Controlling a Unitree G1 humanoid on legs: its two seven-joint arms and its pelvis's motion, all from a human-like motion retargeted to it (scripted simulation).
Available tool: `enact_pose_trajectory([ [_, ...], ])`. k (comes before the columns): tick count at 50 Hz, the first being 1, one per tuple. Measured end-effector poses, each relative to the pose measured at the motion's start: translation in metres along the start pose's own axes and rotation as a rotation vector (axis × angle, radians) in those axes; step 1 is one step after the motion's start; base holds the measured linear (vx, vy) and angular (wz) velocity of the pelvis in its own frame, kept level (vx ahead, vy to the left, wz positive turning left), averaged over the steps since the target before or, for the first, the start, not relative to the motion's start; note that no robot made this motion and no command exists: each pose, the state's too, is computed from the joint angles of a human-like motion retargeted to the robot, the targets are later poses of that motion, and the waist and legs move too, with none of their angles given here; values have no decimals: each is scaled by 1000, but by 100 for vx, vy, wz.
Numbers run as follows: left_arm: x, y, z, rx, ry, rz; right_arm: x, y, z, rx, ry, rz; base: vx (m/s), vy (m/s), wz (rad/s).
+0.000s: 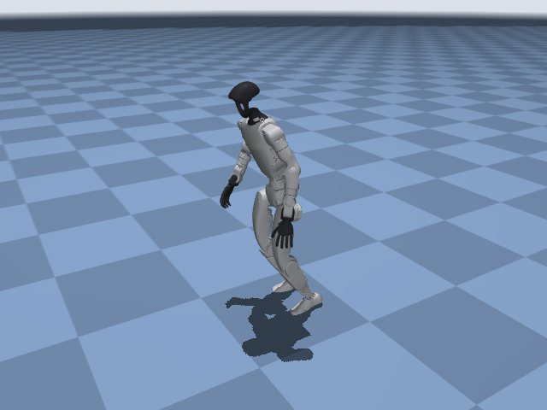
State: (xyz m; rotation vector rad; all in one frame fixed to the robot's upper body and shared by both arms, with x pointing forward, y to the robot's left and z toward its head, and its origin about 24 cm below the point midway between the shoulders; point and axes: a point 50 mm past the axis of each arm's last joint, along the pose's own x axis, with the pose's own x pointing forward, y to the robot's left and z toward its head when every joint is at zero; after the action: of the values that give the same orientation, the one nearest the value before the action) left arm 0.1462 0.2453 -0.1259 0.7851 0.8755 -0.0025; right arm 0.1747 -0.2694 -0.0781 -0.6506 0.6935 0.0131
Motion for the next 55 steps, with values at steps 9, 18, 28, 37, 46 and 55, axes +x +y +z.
enact_pose_trajectory([
  [9, -31, -9, -65, -228, 206, 32, -43, 27, -62, 37, 192, 55, 83, 5, -14],
  [18, 9, 38, -8, -257, 77, 169, -16, 29, -29, 113, 119, -7, 53, 0, 4],
  [28, 21, 24, 27, -124, 38, 66, 12, 36, -13, 57, 181, -54, 35, 0, 6],
  [37, 3, -8, 15, -161, -50, -119, -12, 42, -54, 186, 275, 32, 20, 1, -2],
  [46, 12, -15, 13, 83, 41, -125, -7, 45, -68, -81, 400, 63, 6, 1, 1],
  [55, 11, -10, 17, 2, -9, -74, -6, 54, -56, -77, 315, 59, 7, 1, 6],
])
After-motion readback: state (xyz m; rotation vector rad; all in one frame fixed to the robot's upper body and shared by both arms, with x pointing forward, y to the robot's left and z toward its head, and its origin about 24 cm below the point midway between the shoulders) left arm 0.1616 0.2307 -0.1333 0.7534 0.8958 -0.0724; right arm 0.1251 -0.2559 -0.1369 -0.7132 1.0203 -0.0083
